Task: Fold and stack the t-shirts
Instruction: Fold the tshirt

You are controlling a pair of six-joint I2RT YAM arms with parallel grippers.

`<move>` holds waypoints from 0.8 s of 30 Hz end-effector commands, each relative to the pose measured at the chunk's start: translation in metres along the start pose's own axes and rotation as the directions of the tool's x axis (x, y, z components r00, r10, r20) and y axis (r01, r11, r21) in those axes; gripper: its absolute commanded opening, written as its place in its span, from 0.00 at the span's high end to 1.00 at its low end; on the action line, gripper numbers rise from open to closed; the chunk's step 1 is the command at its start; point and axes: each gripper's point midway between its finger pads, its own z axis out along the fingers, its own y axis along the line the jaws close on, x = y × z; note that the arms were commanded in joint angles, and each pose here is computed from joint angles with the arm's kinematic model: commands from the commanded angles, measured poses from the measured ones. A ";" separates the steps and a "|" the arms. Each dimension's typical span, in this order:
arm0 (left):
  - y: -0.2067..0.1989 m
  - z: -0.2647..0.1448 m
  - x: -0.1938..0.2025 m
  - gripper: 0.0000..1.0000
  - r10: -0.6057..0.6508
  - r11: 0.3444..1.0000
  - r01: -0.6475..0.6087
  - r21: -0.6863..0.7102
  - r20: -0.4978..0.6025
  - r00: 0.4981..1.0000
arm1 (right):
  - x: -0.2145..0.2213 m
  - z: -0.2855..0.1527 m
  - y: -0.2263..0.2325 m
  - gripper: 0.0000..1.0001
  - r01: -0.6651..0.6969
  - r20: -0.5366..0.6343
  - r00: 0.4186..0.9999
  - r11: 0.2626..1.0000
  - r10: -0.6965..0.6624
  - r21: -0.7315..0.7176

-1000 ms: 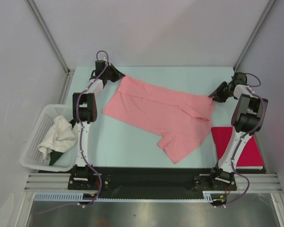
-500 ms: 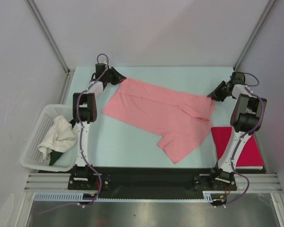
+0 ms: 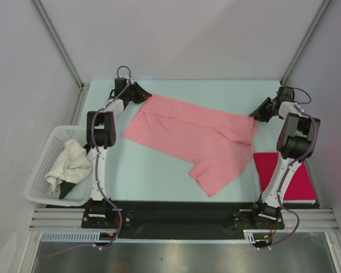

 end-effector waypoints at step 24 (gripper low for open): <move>-0.040 -0.001 -0.046 1.00 0.006 0.996 -0.017 0.087 0.123 0.992 | -0.010 -0.023 -0.003 1.00 -0.052 0.122 0.992 0.996 0.043 0.069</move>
